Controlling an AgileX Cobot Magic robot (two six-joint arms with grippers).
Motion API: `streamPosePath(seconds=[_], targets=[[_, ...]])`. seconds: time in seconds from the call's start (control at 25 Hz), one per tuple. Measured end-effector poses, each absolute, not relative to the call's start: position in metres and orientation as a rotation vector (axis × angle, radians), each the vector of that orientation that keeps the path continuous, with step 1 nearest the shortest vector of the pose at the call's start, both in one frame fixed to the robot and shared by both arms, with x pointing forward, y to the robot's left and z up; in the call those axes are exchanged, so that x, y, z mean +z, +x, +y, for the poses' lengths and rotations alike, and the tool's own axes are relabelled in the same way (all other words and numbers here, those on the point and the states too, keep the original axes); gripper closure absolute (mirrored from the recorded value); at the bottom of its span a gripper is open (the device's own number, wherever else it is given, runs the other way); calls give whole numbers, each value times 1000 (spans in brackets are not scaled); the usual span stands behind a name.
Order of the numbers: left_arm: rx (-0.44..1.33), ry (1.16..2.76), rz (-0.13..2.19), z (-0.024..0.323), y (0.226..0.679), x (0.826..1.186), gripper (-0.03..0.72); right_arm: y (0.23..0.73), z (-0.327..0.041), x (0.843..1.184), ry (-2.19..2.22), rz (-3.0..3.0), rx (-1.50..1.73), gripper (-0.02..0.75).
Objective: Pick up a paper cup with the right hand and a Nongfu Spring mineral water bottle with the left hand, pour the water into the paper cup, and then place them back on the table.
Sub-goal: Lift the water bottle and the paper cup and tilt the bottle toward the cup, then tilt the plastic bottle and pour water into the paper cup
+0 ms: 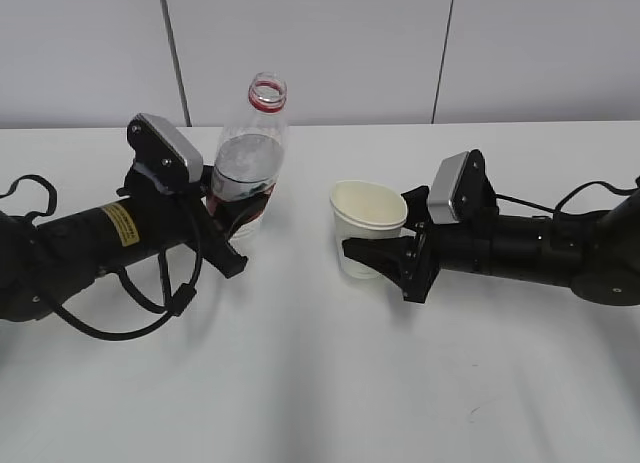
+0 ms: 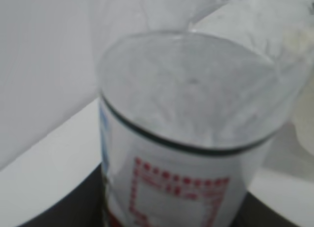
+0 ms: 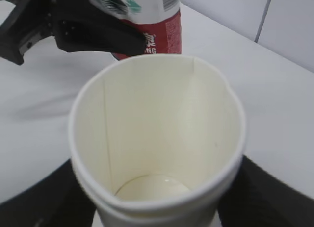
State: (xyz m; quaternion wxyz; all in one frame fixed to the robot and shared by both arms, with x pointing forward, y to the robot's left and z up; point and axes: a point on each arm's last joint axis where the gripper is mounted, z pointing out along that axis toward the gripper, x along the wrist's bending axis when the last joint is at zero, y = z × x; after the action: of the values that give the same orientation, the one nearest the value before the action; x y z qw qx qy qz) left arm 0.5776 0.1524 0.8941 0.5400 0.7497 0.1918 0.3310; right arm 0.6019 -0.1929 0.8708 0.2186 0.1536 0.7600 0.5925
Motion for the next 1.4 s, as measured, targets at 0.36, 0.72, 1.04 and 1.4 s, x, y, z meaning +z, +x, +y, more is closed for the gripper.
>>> streamPosePath(seconds=[0.36,0.72,1.04,1.4], targets=[[1013,1823,340,159,582,913,375,600,-188,877,364,2191,1691,253],[1184,1883,229,163,585,913,375,601,-185,884,356,2260,1741,253],[1306,1929,104,165,586,913,375,597,-167,895,274,2284,1755,253],[1449,1940,-4,167,588,916,375,599,-164,891,289,2323,1675,253]])
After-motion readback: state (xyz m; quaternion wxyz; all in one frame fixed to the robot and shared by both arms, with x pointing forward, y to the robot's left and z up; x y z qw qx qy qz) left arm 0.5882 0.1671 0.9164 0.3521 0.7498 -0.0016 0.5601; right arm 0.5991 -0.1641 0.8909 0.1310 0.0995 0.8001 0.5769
